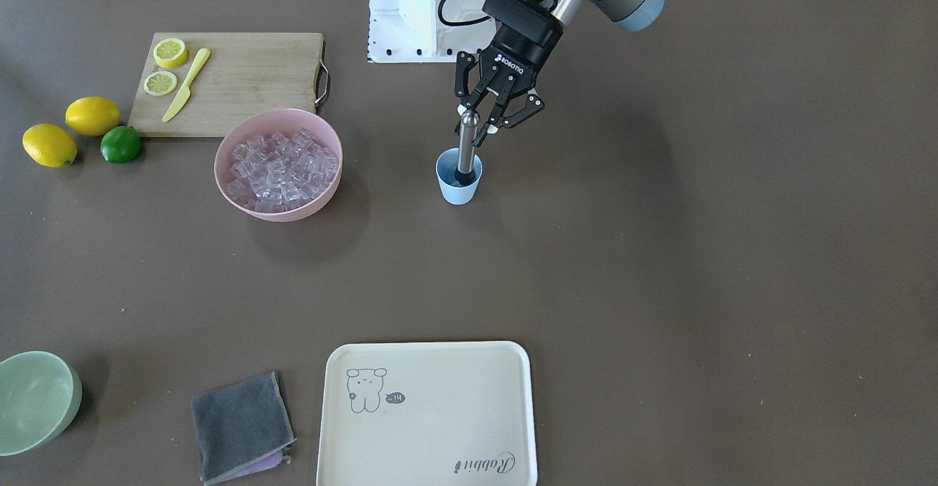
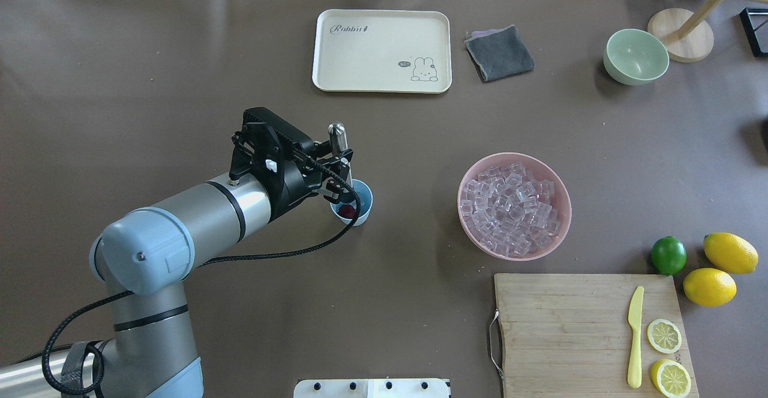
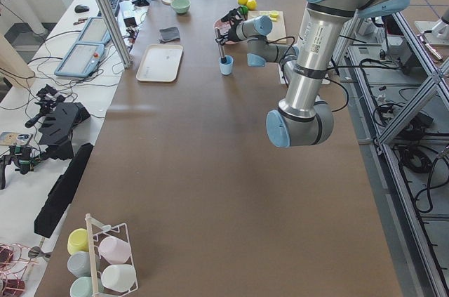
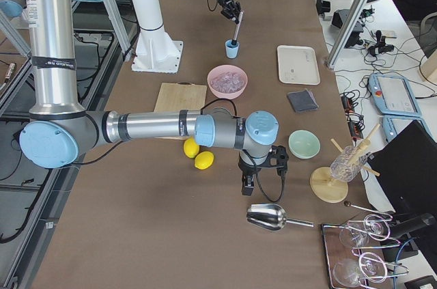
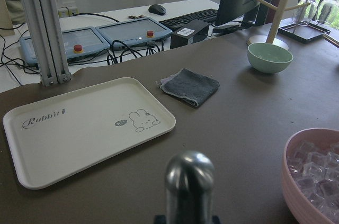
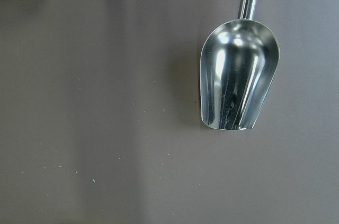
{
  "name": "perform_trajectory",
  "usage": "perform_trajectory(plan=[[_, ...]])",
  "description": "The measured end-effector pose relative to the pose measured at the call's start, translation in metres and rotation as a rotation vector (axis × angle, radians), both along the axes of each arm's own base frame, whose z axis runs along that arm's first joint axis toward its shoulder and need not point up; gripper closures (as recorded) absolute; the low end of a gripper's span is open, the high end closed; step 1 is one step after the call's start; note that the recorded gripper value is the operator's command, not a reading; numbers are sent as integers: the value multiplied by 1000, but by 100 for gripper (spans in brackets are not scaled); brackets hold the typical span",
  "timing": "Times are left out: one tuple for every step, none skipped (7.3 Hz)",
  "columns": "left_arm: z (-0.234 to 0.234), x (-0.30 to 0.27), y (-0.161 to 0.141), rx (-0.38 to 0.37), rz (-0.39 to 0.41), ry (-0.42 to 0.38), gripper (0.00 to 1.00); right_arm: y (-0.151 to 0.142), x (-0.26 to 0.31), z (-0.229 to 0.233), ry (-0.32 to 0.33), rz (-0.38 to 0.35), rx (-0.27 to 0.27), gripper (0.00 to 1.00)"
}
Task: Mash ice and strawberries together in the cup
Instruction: 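Press the rod down into the cup onto the ice and strawberry, then lift the rod out of the cup and move it back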
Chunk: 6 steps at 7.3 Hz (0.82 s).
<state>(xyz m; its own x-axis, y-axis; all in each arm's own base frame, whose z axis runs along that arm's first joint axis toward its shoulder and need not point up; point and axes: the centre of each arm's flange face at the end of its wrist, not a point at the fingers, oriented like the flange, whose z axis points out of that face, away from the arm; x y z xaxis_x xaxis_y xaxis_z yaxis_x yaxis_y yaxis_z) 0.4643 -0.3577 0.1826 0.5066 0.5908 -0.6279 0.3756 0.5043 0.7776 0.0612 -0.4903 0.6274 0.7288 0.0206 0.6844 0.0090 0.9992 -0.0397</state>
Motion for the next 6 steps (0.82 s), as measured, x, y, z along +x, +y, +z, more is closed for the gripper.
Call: perform_trajectory(plan=[[-6, -4, 1, 3, 1, 10, 69, 0, 0, 1, 0, 0, -2, 0], [-16, -15, 1, 2, 8, 13, 69, 0, 0, 1, 0, 0, -2, 0], [-22, -33, -11, -35, 32, -2, 69, 0, 0, 2, 0, 0, -3, 0], [-17, -61, -41, -125, 84, -34, 69, 1, 0, 2, 0, 0, -3, 0], [0, -100, -78, -242, 146, -78, 69, 1, 0, 2, -1, 0, -2, 0], [29, -150, -116, -387, 207, -112, 68, 1, 0, 3, -2, -1, -2, 0]])
